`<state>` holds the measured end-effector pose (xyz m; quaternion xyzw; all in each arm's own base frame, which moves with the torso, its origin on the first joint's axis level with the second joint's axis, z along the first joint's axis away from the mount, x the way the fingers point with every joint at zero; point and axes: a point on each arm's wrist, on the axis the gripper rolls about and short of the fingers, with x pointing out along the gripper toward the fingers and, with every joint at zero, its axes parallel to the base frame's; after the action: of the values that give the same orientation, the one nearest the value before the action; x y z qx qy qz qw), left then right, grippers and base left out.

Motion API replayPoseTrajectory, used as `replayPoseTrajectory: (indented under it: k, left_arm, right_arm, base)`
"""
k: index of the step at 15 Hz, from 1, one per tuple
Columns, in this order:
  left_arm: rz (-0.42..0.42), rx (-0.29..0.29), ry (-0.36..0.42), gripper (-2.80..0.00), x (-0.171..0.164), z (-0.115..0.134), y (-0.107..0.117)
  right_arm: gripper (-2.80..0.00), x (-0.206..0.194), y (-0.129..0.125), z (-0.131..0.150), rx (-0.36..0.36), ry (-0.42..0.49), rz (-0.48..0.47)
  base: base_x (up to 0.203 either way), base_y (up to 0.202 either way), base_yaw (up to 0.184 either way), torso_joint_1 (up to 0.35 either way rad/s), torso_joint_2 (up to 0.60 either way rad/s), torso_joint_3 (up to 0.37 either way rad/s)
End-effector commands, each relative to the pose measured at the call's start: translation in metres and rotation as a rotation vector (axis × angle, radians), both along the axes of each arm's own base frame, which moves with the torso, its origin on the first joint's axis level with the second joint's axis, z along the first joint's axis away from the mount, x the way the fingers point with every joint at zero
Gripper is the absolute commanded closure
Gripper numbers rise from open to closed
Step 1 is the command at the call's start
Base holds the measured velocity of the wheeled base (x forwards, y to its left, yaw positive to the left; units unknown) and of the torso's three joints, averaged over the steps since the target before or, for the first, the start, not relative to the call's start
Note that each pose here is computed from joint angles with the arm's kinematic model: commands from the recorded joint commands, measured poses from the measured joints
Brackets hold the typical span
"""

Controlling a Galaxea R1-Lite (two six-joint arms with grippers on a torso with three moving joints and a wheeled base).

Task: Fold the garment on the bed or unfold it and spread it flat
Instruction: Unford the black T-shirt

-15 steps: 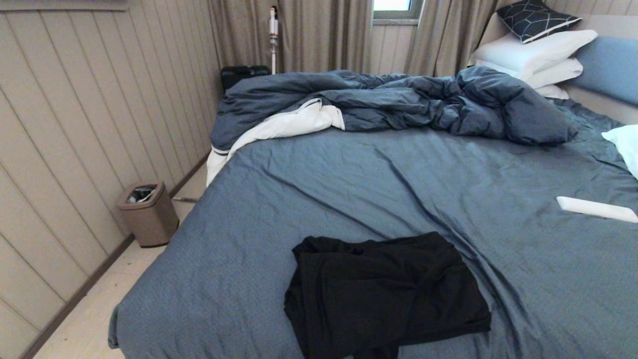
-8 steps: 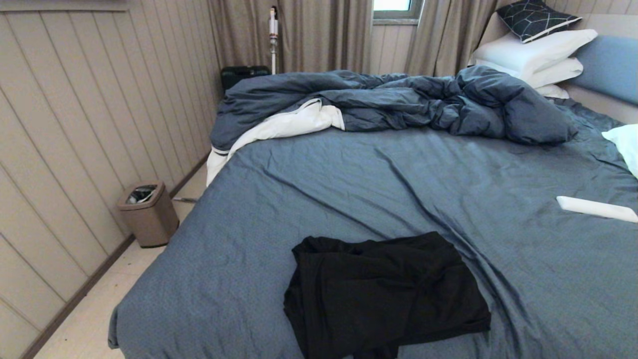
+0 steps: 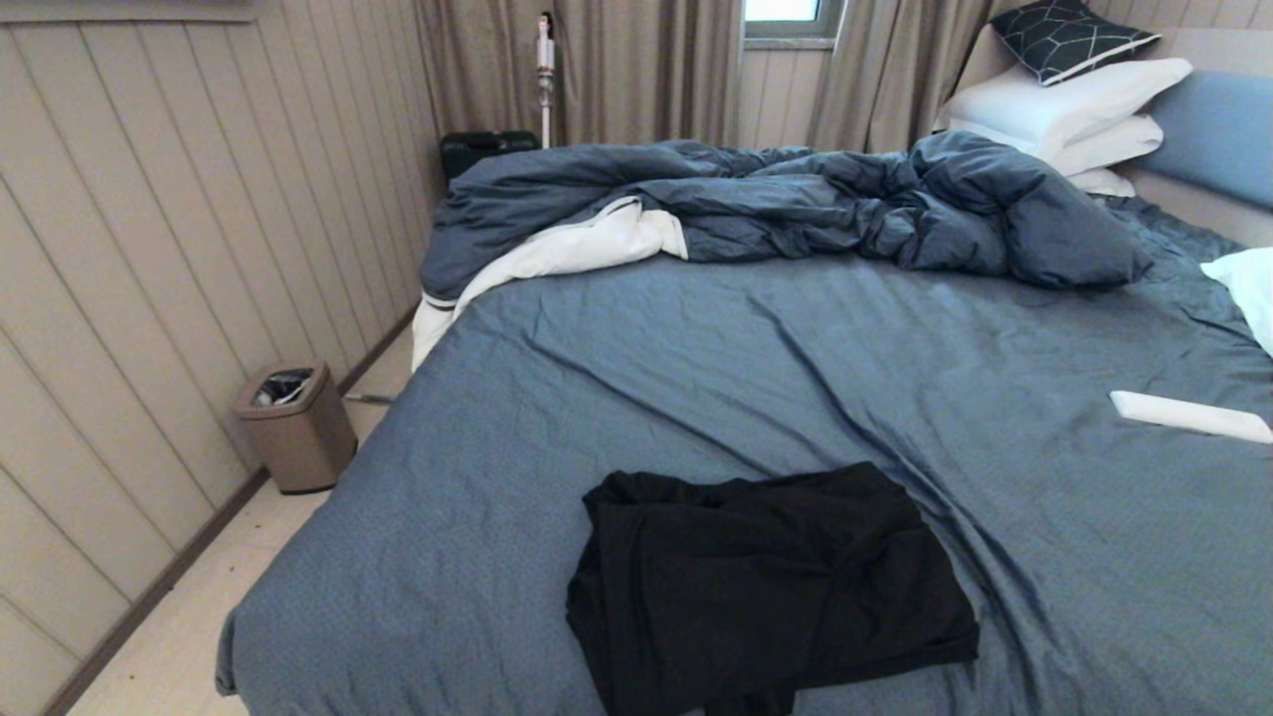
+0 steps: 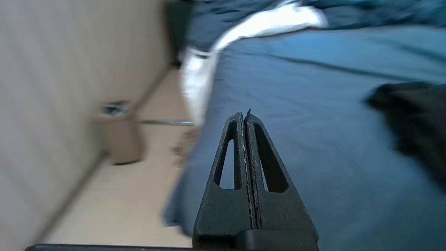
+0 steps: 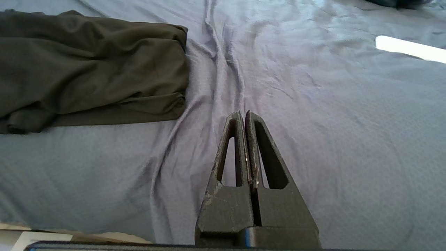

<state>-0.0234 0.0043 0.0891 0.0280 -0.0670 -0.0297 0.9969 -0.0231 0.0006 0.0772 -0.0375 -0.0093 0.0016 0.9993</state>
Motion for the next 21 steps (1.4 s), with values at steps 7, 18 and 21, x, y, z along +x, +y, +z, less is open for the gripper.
replayPoseTrajectory:
  k: [7, 18, 21]
  left_arm:
    - [0.337, -0.009, -0.07, 0.0, -0.002, 0.008, 0.008]
    - [0.134, -0.03, 0.292, 0.0, -0.001, -0.03, -0.003]
    - [0.159, -0.039, 0.292, 0.0, -0.001, -0.03, -0.003]
  right_arm:
    - [0.0, 0.0, 0.0, 0.0, 0.064, 0.003, -0.006]
    - [0.0, 0.0, 0.0, 0.0, 0.089, 0.002, -0.007]
    - [0.0, 0.0, 0.0, 0.0, 0.089, 0.002, -0.005]
  base:
    - [0.0, 0.0, 0.0, 0.0, 0.0, 0.0]
    - [0.0, 0.0, 0.0, 0.0, 0.0, 0.0]
    - [0.0, 0.0, 0.0, 0.0, 0.0, 0.0]
